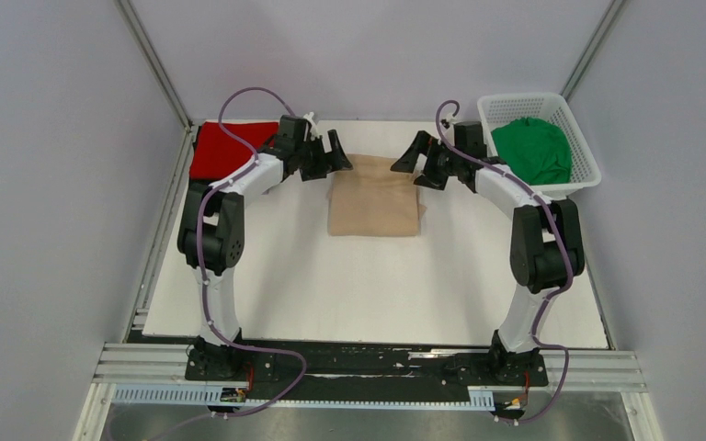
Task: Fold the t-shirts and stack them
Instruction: Smooth out wrinkles on the folded tshirt
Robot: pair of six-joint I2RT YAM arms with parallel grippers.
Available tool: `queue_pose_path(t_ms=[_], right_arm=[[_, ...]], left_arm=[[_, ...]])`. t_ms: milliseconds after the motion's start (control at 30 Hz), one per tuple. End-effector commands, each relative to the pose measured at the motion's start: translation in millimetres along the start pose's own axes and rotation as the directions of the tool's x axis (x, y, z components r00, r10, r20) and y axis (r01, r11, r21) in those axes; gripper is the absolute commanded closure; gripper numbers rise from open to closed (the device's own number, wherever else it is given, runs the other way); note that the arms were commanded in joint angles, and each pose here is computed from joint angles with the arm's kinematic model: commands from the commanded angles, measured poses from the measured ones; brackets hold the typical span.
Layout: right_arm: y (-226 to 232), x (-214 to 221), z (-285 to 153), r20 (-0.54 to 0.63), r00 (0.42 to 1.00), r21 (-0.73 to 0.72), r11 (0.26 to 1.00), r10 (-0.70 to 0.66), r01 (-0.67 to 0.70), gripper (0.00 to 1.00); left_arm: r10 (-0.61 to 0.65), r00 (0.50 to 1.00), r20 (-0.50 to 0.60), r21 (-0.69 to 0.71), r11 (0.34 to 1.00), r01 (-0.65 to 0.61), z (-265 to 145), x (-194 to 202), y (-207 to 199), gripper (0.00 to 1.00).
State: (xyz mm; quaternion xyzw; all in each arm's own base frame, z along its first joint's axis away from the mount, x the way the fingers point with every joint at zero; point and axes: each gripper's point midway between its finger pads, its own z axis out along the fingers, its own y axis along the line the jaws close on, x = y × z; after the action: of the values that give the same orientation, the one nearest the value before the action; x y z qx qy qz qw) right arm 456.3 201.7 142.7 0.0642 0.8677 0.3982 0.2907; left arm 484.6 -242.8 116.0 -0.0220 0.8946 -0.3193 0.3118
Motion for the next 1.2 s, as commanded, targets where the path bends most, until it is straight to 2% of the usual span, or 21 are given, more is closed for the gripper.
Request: queue_pose_path(t_ms=[0, 133, 333, 467, 600, 767, 833, 900, 1167], right_arm=[[13, -21, 16, 0.016, 1.000, -0.101, 0.995, -0.009, 0.010, 0.00], [2, -48, 41, 0.066, 0.998, -0.075, 0.997, -0.018, 0.023, 0.00], [-46, -72, 89, 0.111, 0.994, 0.022, 1.000, 0.015, -0.017, 0.00], [-80, -52, 108, 0.067, 0.995, 0.071, 0.994, 0.074, -0.078, 0.00], [-97, -24, 111, 0.009, 0.991, 0.093, 0.987, 0.134, -0.135, 0.00], [-98, 17, 96, -0.065, 0.980, 0.104, 0.978, 0.188, -0.180, 0.00], [-95, 36, 85, -0.091, 0.977, 0.114, 0.976, 0.195, -0.184, 0.00], [-89, 55, 70, -0.103, 0.978, 0.123, 0.978, 0.184, -0.171, 0.00], [-60, 130, 5, -0.115, 0.986, 0.170, 0.980, 0.120, -0.100, 0.00]], left_arm=[[0.002, 0.999, 0.033, 0.120, 0.993, -0.006, 6, -22, -30, 0.00], [-0.013, 0.999, 0.041, 0.090, 0.996, 0.010, 42, -34, -16, 0.00], [-0.030, 0.999, 0.024, 0.007, 1.000, 0.030, 80, -41, 9, 0.00], [-0.046, 0.998, -0.035, -0.065, 0.997, 0.043, 95, -24, 32, 0.00], [-0.075, 0.992, -0.102, -0.076, 0.995, 0.067, 98, 0, 41, 0.00], [-0.108, 0.983, -0.149, -0.028, 0.994, 0.105, 83, 27, 34, 0.00], [-0.081, 0.987, -0.139, -0.004, 0.997, 0.081, 62, 33, 20, 0.00], [-0.086, 0.982, -0.167, -0.038, 0.996, 0.081, 46, 70, 30, 0.00], [0.002, 0.987, -0.159, -0.080, 0.997, -0.015, -18, 132, 3, 0.00]])
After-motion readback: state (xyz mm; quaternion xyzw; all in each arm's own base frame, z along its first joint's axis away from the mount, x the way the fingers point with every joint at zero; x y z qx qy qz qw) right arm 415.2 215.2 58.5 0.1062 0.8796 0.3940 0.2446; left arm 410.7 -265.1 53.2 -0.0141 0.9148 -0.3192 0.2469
